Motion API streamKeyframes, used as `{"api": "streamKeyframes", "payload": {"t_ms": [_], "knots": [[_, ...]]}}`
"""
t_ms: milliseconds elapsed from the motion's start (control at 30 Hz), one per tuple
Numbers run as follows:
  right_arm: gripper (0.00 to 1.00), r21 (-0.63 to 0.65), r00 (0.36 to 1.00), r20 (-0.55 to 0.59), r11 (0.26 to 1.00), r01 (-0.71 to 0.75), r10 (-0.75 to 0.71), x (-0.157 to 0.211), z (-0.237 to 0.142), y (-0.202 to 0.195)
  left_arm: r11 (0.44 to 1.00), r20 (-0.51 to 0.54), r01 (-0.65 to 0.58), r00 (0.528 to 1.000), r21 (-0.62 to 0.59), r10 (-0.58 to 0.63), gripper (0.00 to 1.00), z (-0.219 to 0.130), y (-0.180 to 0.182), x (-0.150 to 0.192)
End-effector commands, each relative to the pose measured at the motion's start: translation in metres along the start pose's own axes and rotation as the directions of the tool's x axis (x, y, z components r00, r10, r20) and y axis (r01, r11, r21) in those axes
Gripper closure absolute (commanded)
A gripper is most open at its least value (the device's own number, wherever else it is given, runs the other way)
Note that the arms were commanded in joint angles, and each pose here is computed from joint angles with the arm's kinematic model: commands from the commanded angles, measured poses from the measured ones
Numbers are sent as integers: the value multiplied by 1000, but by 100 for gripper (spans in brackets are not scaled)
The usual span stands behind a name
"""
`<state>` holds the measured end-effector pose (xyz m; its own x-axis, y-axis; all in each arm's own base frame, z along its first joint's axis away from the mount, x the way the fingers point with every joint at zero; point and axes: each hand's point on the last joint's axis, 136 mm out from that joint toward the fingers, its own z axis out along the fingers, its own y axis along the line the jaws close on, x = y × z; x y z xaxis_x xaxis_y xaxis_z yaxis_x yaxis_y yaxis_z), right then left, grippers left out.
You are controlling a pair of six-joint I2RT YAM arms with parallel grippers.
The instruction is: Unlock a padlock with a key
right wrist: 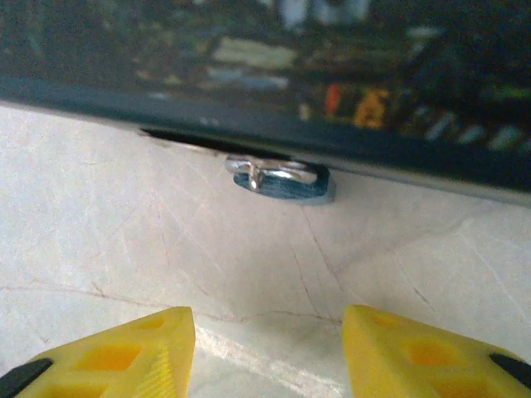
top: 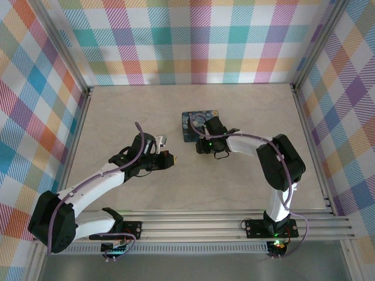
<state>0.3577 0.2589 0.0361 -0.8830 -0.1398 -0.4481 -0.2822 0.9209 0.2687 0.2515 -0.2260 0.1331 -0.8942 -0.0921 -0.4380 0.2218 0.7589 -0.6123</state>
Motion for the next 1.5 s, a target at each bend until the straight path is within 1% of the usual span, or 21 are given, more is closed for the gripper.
{"api": "streamKeyframes", "payload": {"t_ms": [0,133,300,600,900,1100,1167,1467], "knots": [[49,42,990,139,999,16,-22,-29,-6,0,1000,-6,-12,1000,-1,12,100,5,7,3],[47,82,986,162,997,14,-27,-35,-1,-3,1000,-12,-3,1000,-7,3,100,8,12,8],[48,103,987,157,995,-1,-15,-39,9,-6,1000,-5,5,1000,-16,-5,100,7,15,9],[48,87,985,172,996,-12,-3,-47,15,2,999,13,23,1000,-33,-23,100,3,24,17],[47,79,984,174,997,12,-26,-49,19,11,999,14,21,1000,-38,-20,100,3,28,21],[47,99,985,169,995,5,-22,-52,23,10,999,19,19,1000,-43,-18,100,2,30,23],[50,100,984,175,995,3,-21,-54,24,10,999,27,22,999,-46,-20,100,1,32,23],[73,82,970,240,996,16,-35,-71,24,15,999,42,19,999,-43,-17,100,-2,33,25]]}}
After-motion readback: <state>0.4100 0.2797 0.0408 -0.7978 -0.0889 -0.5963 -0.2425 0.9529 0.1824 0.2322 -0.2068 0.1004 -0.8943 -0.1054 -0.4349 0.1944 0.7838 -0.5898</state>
